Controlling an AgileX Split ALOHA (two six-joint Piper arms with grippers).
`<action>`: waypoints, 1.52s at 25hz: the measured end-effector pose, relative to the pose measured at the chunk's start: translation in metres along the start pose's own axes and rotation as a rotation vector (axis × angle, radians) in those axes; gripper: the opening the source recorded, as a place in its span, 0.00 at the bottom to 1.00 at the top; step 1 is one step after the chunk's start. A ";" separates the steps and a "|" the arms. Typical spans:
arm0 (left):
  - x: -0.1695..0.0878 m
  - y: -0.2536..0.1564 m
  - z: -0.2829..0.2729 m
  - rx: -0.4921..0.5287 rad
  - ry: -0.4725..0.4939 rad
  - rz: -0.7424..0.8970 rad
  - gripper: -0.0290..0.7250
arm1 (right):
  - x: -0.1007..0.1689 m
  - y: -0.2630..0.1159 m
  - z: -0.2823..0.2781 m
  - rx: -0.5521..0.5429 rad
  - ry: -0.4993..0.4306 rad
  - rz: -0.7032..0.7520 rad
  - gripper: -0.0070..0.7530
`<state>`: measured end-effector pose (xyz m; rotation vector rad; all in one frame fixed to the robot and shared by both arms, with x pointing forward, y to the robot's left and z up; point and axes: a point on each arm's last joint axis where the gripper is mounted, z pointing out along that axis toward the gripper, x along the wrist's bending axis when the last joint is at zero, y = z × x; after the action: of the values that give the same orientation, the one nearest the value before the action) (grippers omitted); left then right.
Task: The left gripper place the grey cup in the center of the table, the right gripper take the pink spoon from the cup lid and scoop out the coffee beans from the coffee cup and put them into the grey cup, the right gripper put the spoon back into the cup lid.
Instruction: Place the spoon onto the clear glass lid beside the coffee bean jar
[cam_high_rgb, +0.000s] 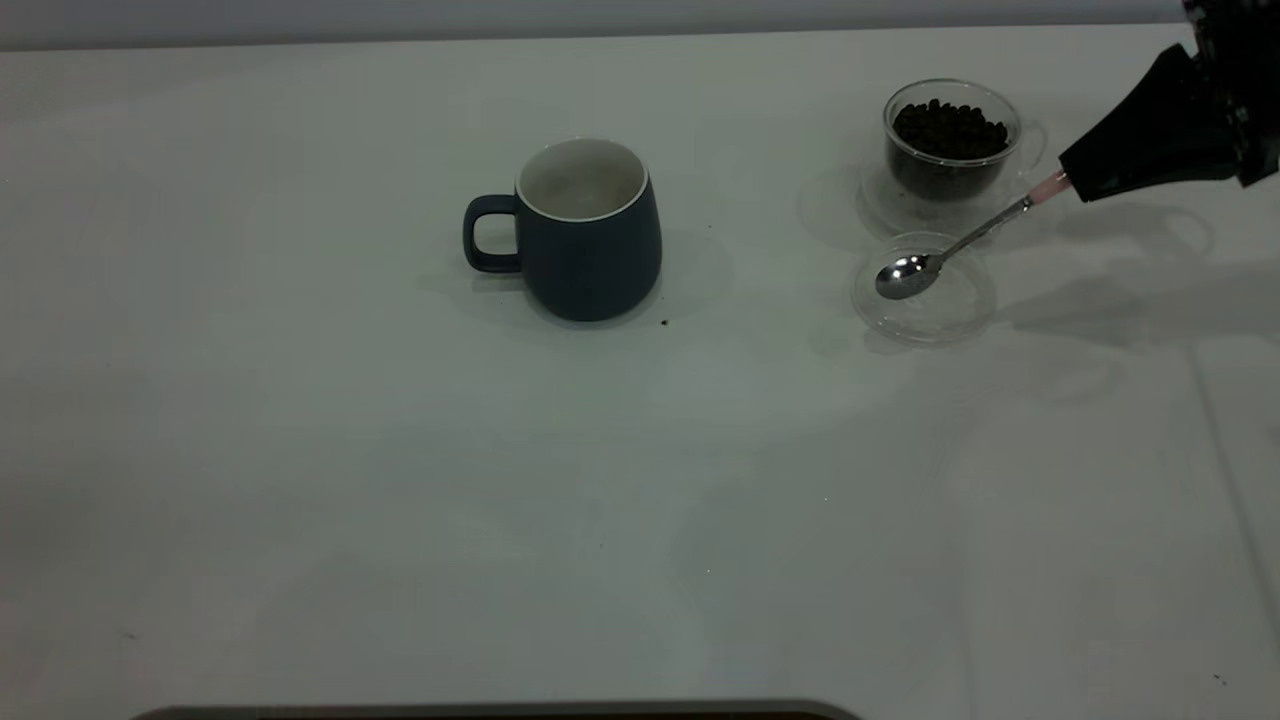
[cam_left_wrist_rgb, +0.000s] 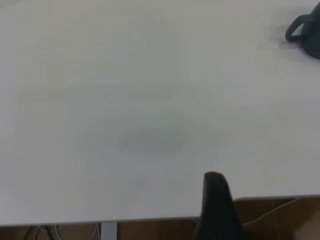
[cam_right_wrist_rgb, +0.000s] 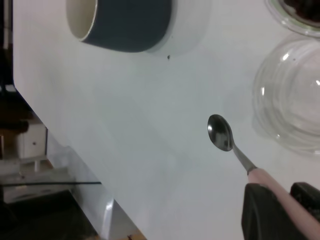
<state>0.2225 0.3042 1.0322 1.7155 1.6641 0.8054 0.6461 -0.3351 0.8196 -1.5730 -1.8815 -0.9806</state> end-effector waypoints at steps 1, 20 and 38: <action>0.000 0.000 0.000 0.000 0.000 0.000 0.79 | -0.003 -0.001 -0.001 -0.011 0.004 0.012 0.14; 0.000 0.000 0.000 0.000 0.000 0.000 0.79 | -0.040 -0.011 0.004 -0.116 0.047 0.218 0.14; 0.000 0.000 0.000 0.000 0.000 -0.001 0.79 | -0.061 -0.018 0.021 -0.162 0.048 0.300 0.14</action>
<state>0.2225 0.3042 1.0322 1.7146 1.6648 0.8050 0.6432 -0.3581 0.7568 -1.8422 -1.5083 -1.0438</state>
